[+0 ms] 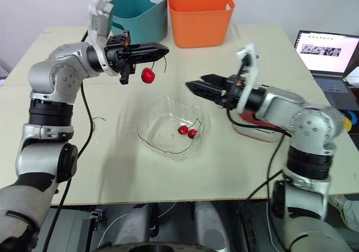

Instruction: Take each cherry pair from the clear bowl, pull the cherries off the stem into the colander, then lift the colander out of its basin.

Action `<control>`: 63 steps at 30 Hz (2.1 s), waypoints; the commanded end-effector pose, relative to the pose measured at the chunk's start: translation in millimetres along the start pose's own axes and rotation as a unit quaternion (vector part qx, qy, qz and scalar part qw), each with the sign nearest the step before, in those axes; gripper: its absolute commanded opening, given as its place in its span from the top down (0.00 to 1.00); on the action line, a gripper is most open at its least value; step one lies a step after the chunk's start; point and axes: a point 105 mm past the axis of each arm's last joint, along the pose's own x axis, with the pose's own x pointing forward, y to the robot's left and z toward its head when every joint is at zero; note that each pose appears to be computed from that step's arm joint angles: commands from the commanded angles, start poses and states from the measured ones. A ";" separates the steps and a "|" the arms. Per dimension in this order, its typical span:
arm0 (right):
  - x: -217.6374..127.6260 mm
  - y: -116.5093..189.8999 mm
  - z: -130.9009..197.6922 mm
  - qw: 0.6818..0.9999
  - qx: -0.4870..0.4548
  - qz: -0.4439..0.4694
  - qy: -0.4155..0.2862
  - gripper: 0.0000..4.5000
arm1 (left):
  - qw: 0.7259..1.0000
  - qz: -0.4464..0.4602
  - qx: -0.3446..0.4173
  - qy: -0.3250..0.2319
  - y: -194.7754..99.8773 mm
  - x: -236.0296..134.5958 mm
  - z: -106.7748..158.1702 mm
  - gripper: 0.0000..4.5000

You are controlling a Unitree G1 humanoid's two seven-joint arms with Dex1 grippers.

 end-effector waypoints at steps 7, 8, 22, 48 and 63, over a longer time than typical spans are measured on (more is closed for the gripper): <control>45.9 35.6 4.0 0.996 0.016 0.080 -0.020 0.01 | 0.999 -0.022 0.019 -0.013 -13.1 6.4 15.0 1.00; 48.6 34.7 3.1 0.996 0.018 0.079 -0.020 0.01 | 0.999 -0.025 0.018 -0.014 -14.5 6.9 14.8 1.00; 63.0 30.2 0.0 0.997 0.023 0.077 -0.023 0.01 | 0.999 -0.033 0.009 -0.018 -19.1 11.0 12.4 1.00; 55.9 27.4 -33.7 0.997 0.005 0.064 0.037 0.86 | 0.999 -0.015 0.026 -0.019 -7.9 6.2 19.1 1.00; -12.3 -1.5 5.2 0.993 -0.102 -0.064 0.007 0.86 | 1.000 0.010 0.029 0.005 -1.9 -4.1 4.7 1.00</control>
